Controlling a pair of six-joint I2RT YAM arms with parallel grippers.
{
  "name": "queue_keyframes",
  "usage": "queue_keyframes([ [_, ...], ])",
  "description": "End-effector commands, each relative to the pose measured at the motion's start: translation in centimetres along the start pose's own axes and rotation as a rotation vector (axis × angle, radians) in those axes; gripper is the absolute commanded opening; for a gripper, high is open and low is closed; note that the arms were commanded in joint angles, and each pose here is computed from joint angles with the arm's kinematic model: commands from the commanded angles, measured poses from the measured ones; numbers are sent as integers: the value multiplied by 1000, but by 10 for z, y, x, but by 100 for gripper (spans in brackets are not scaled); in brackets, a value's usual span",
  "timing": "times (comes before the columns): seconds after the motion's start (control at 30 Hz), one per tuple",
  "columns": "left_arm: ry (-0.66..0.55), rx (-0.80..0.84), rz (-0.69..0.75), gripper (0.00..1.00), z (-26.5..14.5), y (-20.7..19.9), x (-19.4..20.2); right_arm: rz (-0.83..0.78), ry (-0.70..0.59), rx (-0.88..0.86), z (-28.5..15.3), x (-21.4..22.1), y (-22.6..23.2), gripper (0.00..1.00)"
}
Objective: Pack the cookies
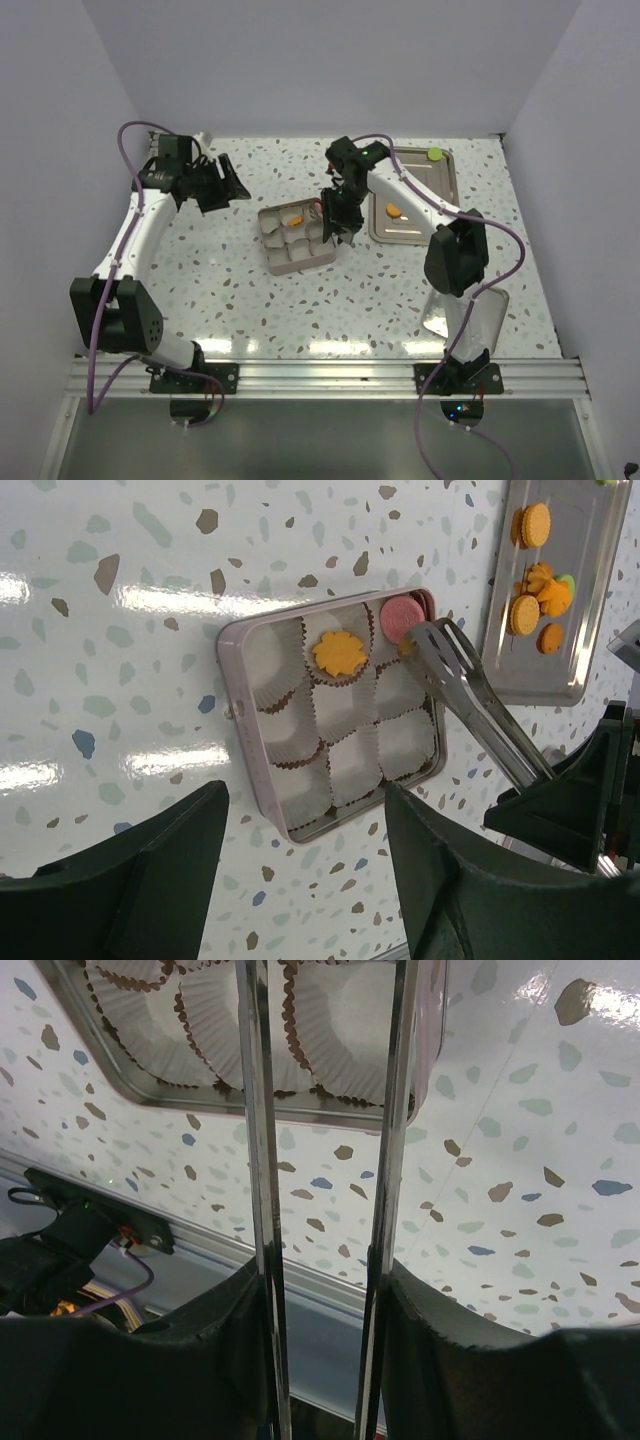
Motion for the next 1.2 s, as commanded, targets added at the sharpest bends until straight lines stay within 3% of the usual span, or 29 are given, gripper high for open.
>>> queue_keyframes([
  [0.0,-50,25,39,69,-13,-6,-9,-17,-43,-31,-19,-1,9,43],
  [0.43,-64,7,13,70,-18,-7,-10,-15,-148,-61,-73,-8,0,40],
  [0.83,-84,6,3,72,-23,-10,-17,43,-230,31,-122,-3,-81,39],
  [1.03,-63,-63,27,85,-26,2,-10,83,-241,124,-114,18,-117,41],
  [1.1,-55,-108,20,100,-26,10,-5,102,-236,134,-109,25,-128,41],
  [1.17,-102,-152,10,100,-29,16,-9,122,-228,146,-107,30,-138,41],
])
Point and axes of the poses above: each gripper's point midway between its finger pads, its own z axis out along the fingers, its own y axis along the line the jaws close on, x = y × z, the point moved 2 cm from there along -z, back along the fingers, and after that the axes turned 11 degrees about z, right-handed, at the moved point
